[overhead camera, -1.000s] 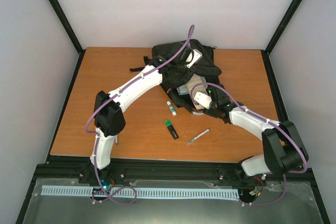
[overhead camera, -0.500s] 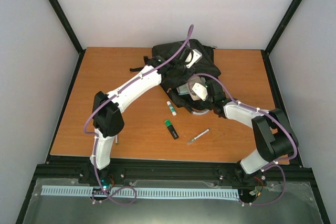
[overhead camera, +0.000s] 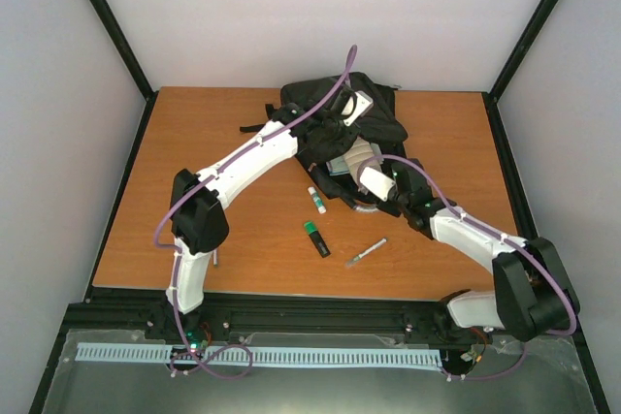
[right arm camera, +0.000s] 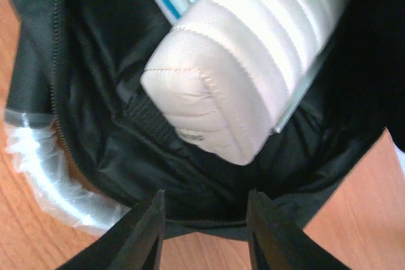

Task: Pack the student bag
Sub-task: Place the stationery at the center of the board, then adjust the student bag at the center of the board.

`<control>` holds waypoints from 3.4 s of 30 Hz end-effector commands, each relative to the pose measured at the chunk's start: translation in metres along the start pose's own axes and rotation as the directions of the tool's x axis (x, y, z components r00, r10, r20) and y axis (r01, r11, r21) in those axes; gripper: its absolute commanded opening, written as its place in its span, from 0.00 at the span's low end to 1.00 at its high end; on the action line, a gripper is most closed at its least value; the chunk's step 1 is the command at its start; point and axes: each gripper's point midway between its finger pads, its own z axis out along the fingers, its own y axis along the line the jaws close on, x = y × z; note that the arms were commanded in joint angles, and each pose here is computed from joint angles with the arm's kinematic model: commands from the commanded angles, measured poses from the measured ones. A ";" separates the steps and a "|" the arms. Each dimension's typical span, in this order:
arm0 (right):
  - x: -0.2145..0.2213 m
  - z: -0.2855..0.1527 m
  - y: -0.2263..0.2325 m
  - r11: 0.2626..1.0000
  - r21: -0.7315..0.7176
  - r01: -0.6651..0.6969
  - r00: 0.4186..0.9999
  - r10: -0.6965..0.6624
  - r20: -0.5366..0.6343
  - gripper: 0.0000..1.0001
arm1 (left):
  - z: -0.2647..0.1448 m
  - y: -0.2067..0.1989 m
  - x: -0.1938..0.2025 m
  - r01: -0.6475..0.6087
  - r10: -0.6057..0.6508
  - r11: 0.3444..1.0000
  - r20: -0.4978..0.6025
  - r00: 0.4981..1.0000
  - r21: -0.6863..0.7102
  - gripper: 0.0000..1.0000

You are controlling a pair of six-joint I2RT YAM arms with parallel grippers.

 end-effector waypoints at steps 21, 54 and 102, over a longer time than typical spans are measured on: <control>-0.048 0.079 -0.056 0.970 0.228 0.089 0.985 -0.119 0.121 0.09 | -0.058 -0.009 -0.055 0.014 -0.025 0.998 0.166 0.986 0.067 0.01; 0.008 -0.078 0.058 0.955 -0.295 0.039 0.992 -0.002 0.126 0.38 | 0.026 -0.041 0.019 0.113 -0.116 0.971 0.004 0.993 0.211 0.01; -0.073 0.055 -0.055 0.693 -0.375 -0.616 0.769 0.631 -0.097 0.48 | 0.037 0.030 0.203 0.411 -0.408 0.909 -0.057 0.911 0.067 0.64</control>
